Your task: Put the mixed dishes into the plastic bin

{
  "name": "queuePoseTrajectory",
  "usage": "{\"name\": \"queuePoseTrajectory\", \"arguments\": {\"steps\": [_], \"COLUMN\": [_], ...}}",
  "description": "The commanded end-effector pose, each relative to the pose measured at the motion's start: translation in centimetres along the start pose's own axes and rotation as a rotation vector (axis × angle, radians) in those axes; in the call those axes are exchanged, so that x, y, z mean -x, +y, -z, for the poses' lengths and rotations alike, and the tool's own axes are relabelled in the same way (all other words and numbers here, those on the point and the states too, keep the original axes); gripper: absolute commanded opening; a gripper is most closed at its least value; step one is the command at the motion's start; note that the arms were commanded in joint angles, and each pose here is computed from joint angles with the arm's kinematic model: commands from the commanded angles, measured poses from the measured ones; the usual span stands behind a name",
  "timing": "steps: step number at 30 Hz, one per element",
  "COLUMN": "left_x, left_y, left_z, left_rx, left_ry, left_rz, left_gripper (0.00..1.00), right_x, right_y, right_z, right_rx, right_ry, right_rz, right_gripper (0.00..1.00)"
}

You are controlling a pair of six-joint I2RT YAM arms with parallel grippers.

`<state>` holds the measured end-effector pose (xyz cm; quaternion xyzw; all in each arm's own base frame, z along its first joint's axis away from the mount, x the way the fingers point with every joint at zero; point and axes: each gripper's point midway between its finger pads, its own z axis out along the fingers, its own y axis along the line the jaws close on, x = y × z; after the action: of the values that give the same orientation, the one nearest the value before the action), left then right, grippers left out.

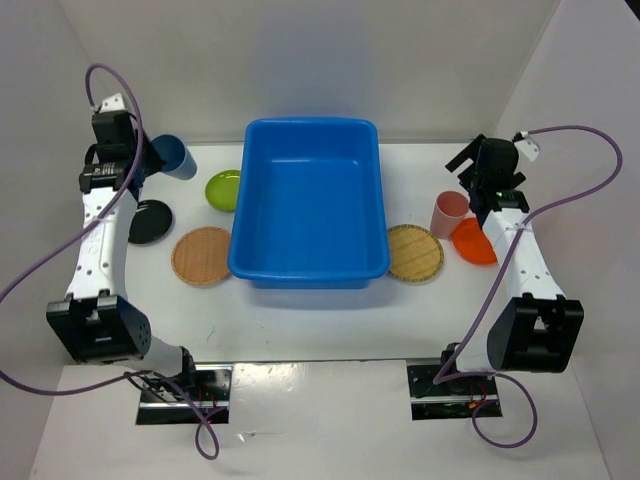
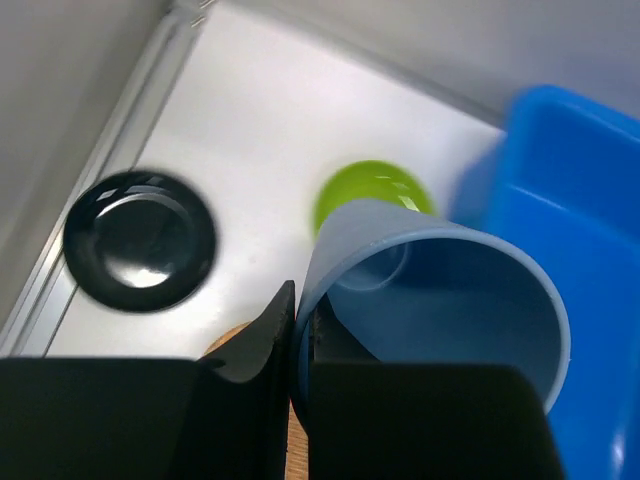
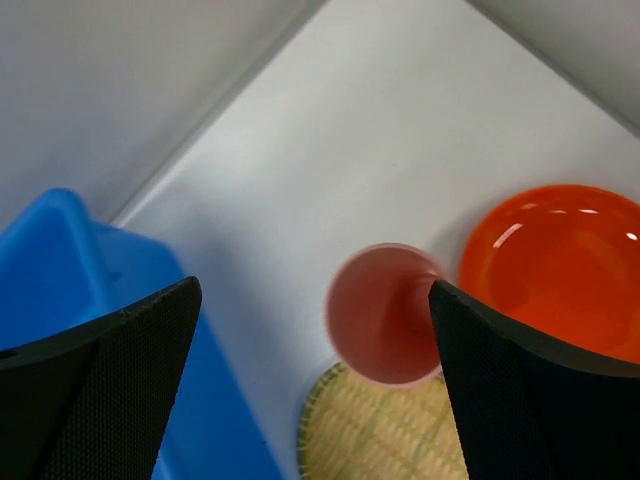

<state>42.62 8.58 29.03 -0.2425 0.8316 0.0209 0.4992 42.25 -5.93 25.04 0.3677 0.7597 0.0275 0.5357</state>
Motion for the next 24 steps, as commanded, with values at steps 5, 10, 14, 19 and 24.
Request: {"name": "queuePoseTrajectory", "arguments": {"steps": [5,10,14,19,24], "left_x": [0.2,-5.3,-8.3,-12.8,-19.0], "left_y": [-10.6,-16.7,-19.3,-22.0,-25.3], "left_z": [8.5,10.7,10.7,9.6,9.6], "left_rx": [-0.486,-0.657,-0.702,-0.677,-0.681], "left_ry": [0.025,0.132,0.188,0.257,0.376], "left_rz": [-0.211,-0.335,-0.400,-0.473,-0.554], "left_gripper": [0.00,0.01,0.01,0.04,0.01], "right_x": [-0.7,-1.2,-2.2,-3.7,-5.3], "right_y": [-4.4,-5.6,-6.1,-7.0,-7.1], "right_z": [-0.8,-0.3,0.1,0.0,-0.8], "right_rx": [-0.180,-0.228,-0.211,-0.207,-0.188], "right_ry": [0.004,0.012,0.022,0.055,0.080], "right_rz": [0.033,0.039,0.037,0.037,0.028], "right_gripper": [0.99,0.99,0.99,0.99,0.99]}}
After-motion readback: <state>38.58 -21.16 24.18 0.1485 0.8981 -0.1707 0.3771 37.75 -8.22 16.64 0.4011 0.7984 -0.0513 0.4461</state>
